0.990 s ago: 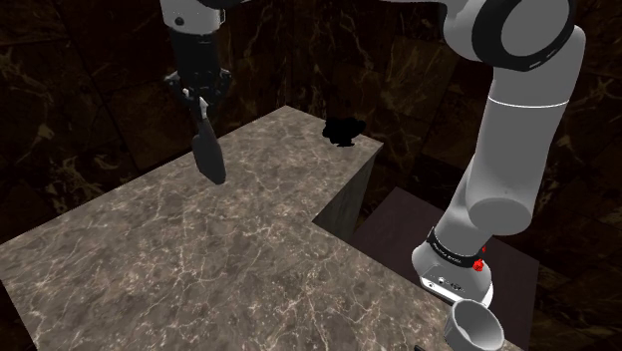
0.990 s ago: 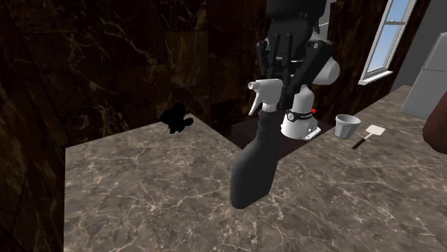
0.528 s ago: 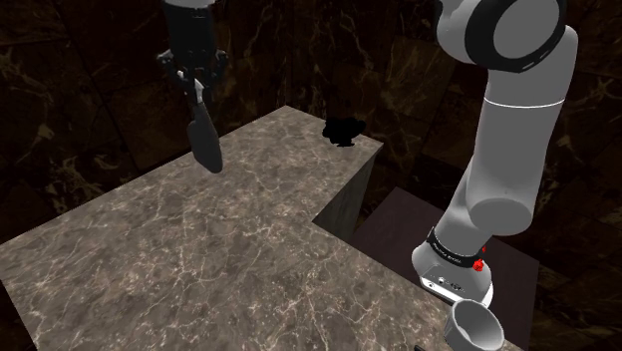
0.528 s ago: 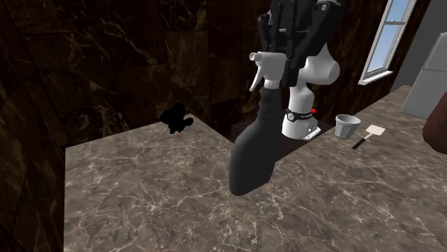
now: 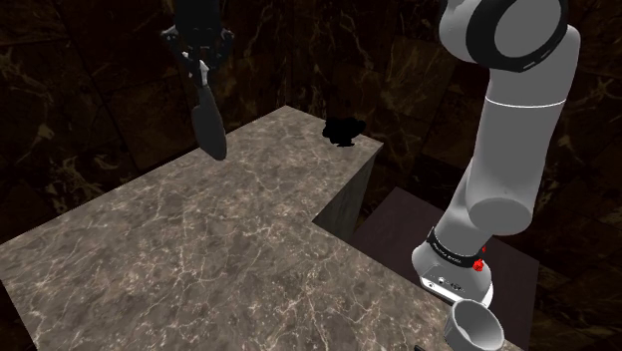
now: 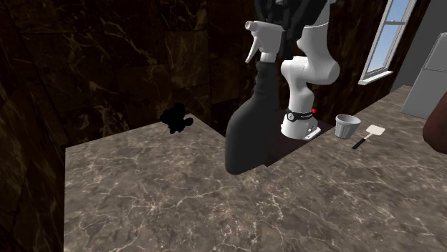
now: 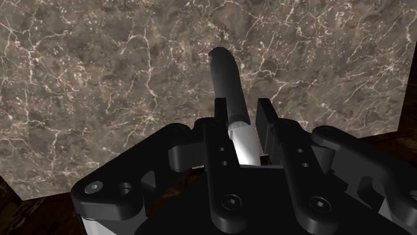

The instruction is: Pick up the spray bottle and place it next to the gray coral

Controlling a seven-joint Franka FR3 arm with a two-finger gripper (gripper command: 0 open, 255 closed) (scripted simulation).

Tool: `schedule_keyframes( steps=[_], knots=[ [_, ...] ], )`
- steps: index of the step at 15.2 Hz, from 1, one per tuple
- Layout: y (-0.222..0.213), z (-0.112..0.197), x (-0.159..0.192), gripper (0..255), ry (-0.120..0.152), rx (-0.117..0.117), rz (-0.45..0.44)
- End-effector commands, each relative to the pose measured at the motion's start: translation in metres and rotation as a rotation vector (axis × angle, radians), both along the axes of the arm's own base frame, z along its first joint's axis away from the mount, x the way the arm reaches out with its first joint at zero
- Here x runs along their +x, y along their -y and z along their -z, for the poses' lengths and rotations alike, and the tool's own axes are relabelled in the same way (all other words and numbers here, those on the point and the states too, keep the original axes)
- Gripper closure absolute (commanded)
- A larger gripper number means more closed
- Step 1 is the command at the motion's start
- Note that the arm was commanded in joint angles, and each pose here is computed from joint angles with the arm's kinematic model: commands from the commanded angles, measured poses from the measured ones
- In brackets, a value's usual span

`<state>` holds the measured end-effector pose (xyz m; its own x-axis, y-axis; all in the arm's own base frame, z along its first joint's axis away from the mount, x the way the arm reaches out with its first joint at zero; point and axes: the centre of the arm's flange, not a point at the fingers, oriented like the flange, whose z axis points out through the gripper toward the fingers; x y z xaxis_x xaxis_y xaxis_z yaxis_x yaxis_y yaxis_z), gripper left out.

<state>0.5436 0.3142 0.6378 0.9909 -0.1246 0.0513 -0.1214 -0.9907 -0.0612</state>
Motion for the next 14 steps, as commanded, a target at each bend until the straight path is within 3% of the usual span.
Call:
schedule_keyframes(
  steps=[1, 14],
  knots=[
    [0.022, -0.006, -0.006, 255, 0.0, 0.0, 0.0],
    [0.187, -0.036, -0.043, 255, 0.0, 0.0, 0.0]
  ],
)
